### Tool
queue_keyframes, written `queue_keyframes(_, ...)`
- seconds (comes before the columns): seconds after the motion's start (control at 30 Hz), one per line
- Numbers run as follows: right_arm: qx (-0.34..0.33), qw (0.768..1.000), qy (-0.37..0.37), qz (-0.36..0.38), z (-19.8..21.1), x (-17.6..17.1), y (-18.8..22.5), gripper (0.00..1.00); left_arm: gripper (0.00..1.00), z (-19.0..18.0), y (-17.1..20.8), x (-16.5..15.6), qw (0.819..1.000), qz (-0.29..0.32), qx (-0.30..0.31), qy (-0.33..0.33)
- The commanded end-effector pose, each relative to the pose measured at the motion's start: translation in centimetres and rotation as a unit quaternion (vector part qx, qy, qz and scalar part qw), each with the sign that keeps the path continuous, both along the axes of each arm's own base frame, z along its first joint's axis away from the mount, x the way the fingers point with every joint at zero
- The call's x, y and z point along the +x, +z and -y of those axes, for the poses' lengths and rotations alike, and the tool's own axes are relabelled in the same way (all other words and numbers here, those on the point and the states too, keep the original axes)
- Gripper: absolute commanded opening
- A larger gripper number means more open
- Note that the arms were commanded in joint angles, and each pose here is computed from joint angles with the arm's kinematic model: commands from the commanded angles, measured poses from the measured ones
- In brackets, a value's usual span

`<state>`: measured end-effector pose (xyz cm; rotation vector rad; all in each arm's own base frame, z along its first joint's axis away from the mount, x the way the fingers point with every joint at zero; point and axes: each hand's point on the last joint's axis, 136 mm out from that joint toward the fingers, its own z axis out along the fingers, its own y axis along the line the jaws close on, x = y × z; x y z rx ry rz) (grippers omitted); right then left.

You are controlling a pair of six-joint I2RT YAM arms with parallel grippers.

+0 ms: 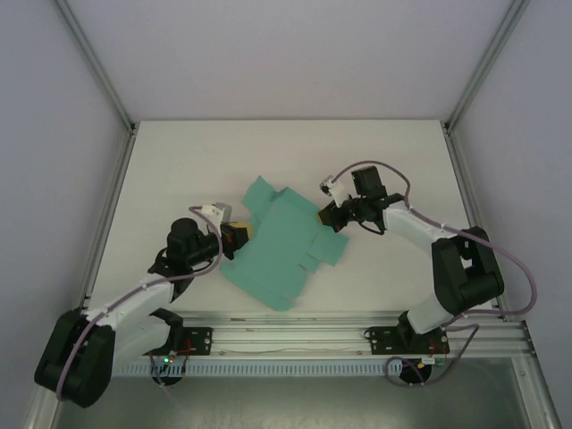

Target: Assemble paper box

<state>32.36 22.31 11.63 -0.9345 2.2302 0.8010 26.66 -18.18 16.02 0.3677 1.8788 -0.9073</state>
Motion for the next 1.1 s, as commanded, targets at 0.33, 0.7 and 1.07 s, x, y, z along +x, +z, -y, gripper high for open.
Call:
queue_keyframes(0.33, -0.053, 0.994, 0.005, 0.098, 0.0, -0.4, 3.2, 0.0, 0.0, 4.7, -5.2, 1.7, 0.955, 0.024, 0.295, 0.002)
queue_keyframes(0.7, -0.128, 0.977, -0.003, 0.169, 1.6, -0.5, 2.8, 0.0, 0.48, 9.1, -8.3, 1.4, 0.952, -0.001, 0.3, -0.059)
queue_keyframes(1.07, -0.244, 0.914, 0.006, 0.324, 2.4, 0.6, 4.2, 0.0, 1.0, 3.0, -0.9, 1.5, 0.981, -0.003, 0.183, 0.069)
